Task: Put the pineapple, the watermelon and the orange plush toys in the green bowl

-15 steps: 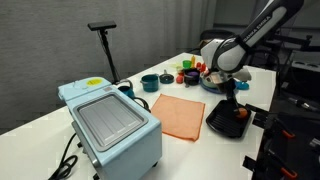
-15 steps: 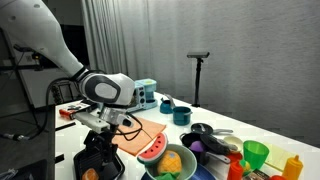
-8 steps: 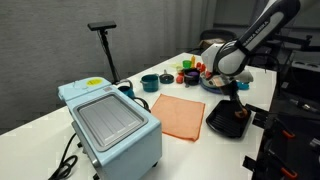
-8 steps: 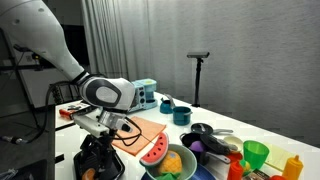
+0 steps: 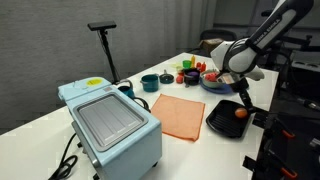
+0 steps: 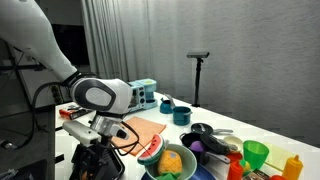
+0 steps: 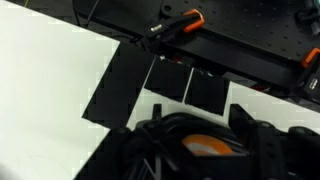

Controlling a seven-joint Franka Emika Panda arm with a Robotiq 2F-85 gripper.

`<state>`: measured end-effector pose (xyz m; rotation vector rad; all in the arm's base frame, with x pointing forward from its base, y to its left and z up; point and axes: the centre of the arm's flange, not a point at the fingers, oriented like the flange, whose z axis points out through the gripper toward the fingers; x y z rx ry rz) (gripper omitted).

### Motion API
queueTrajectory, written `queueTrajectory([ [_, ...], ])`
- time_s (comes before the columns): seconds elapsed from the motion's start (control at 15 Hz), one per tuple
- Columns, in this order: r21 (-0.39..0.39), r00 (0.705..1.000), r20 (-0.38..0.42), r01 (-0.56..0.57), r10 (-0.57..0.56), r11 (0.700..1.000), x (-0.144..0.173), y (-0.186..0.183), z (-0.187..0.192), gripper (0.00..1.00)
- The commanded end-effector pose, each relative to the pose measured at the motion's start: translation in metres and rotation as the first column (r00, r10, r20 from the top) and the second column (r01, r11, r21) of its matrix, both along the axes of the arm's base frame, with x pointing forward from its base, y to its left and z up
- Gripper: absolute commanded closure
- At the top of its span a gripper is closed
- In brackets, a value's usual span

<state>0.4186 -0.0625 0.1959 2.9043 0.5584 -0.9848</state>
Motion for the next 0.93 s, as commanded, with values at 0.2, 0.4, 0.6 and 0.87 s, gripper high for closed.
queueTrajectory([
  [0.2,0.005,0.997,0.079,0.006,-0.006,1.0,-0.056,-0.051,0.041,0.34],
  [0.4,-0.012,0.978,0.198,0.071,-0.068,0.997,-0.062,-0.063,0.059,0.31],
  [0.6,0.021,0.957,0.267,0.109,-0.111,0.994,-0.063,-0.073,0.072,0.08],
  [0.87,0.044,0.95,0.286,0.114,-0.121,0.993,-0.062,-0.077,0.077,0.0],
])
